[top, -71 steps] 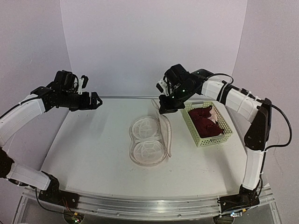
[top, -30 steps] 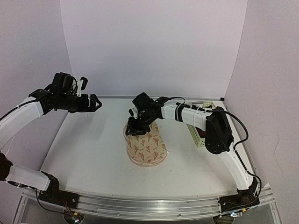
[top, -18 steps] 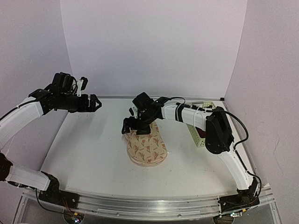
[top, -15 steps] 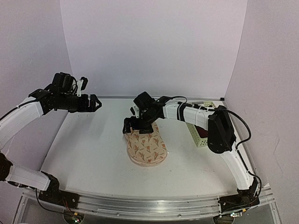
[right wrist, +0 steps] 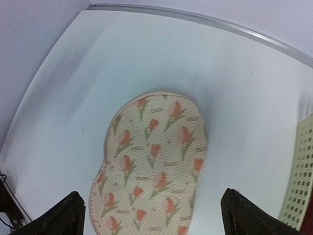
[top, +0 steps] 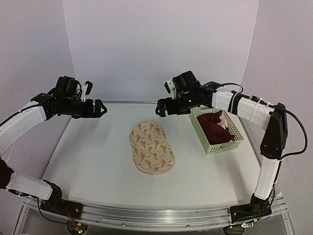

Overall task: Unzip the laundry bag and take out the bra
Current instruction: Reset both arms

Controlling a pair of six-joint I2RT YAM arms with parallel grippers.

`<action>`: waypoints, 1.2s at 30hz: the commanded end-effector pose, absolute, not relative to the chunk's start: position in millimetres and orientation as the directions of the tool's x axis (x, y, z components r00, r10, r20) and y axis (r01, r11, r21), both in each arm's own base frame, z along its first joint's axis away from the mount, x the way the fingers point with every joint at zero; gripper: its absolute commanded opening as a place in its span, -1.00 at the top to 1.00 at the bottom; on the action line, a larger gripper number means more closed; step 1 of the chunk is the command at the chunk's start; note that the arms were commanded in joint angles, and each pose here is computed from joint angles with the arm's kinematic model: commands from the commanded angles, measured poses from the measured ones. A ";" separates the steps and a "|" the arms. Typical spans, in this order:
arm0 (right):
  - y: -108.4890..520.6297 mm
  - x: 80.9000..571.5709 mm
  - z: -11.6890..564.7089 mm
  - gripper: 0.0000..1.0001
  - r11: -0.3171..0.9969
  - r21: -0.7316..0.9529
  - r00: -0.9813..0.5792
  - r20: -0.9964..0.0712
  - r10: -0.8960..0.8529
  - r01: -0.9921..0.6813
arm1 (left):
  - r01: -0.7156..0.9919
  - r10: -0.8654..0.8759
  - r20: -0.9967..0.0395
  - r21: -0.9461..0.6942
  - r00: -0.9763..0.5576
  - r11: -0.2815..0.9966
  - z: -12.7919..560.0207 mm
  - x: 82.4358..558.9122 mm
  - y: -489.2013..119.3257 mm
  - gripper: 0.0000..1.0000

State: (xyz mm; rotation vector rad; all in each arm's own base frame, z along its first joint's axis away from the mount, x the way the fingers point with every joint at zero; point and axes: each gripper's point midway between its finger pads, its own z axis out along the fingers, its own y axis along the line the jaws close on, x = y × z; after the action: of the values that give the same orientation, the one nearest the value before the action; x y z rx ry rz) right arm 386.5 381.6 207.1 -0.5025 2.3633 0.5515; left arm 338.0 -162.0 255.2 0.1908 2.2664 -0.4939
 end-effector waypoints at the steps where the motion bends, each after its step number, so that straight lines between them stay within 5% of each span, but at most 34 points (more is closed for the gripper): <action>1: 325.6 407.8 226.6 -0.97 0.867 0.119 -0.616 -0.750 -0.241 -0.484 | 0.318 -0.049 -0.794 -0.298 -0.606 0.900 288.2 351.4 -167.2 -0.99; 19: 195.9 327.0 239.7 -0.97 0.931 0.121 -0.466 -0.883 -0.058 -0.344 | 0.430 -0.257 -0.923 -0.363 -0.286 0.826 325.4 306.6 -151.6 -0.99; 36: 108.6 268.0 196.2 -0.97 0.963 0.265 -0.443 -0.870 0.218 -0.047 | 0.356 -0.504 -0.840 -0.542 -0.201 0.761 260.4 247.6 -107.5 -0.99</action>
State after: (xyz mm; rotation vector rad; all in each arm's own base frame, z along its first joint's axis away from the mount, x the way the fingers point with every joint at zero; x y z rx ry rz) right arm 267.9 127.0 187.4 -0.0426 2.0483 0.3143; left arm 249.9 -114.8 244.1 -0.0438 1.6924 -0.7265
